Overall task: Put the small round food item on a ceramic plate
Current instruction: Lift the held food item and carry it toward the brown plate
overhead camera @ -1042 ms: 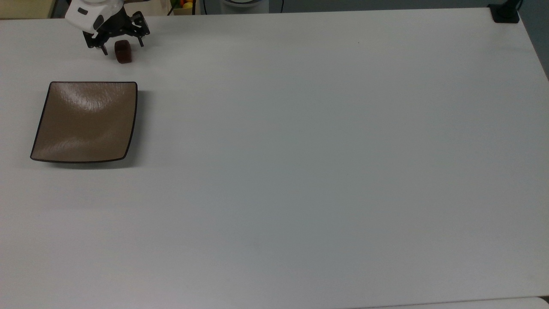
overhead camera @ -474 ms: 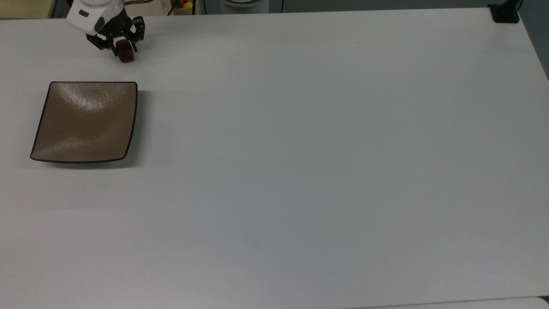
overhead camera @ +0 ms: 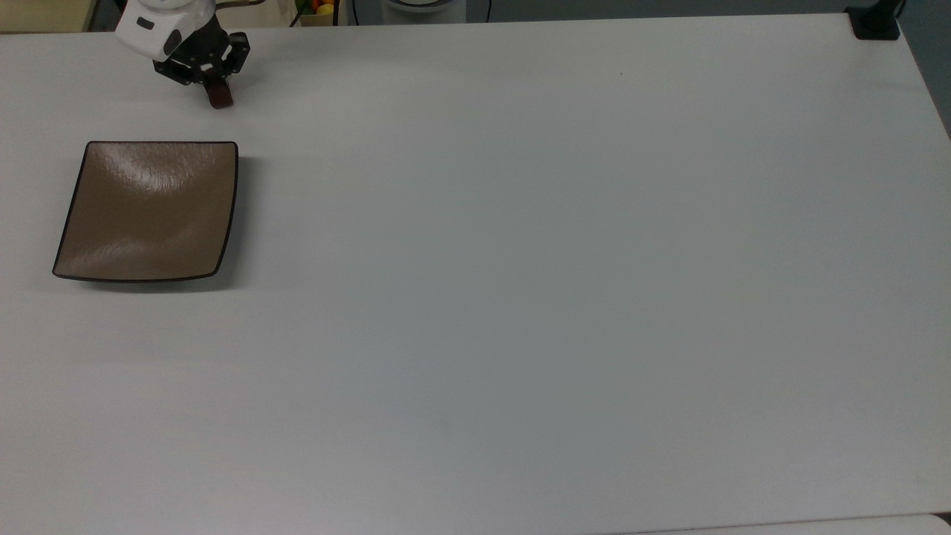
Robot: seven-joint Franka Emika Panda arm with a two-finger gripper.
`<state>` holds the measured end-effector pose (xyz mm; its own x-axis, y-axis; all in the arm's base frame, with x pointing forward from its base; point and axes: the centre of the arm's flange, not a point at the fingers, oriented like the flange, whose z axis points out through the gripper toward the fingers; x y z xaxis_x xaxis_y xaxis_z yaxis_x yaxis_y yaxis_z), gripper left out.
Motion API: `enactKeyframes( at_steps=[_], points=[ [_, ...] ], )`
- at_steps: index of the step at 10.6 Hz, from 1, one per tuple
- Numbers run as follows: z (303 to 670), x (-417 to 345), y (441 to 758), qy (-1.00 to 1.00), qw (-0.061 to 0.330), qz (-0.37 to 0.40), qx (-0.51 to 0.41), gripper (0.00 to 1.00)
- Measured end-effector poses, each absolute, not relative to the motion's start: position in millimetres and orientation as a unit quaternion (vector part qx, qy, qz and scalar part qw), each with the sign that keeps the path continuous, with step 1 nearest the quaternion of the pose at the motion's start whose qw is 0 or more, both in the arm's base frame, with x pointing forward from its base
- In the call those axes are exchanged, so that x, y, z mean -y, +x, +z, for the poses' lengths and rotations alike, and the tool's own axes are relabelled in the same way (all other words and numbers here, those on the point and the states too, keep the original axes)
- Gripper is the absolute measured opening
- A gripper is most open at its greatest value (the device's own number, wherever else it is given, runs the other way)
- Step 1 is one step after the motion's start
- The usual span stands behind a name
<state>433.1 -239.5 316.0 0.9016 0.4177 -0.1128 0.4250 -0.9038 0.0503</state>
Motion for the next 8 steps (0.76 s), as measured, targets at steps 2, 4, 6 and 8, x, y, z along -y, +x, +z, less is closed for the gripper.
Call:
enactKeyframes(
  at_steps=[2, 4, 6, 8],
  points=[
    [320, 241, 434, 0.975, 0.034, -0.055, -0.215, 0.22],
    [342, 246, 440, 0.975, 0.027, -0.067, -0.210, 0.22],
    [379, 250, 448, 0.975, 0.020, -0.077, -0.206, 0.22],
    [430, 247, 463, 0.976, 0.011, -0.076, -0.203, 0.23]
  ],
)
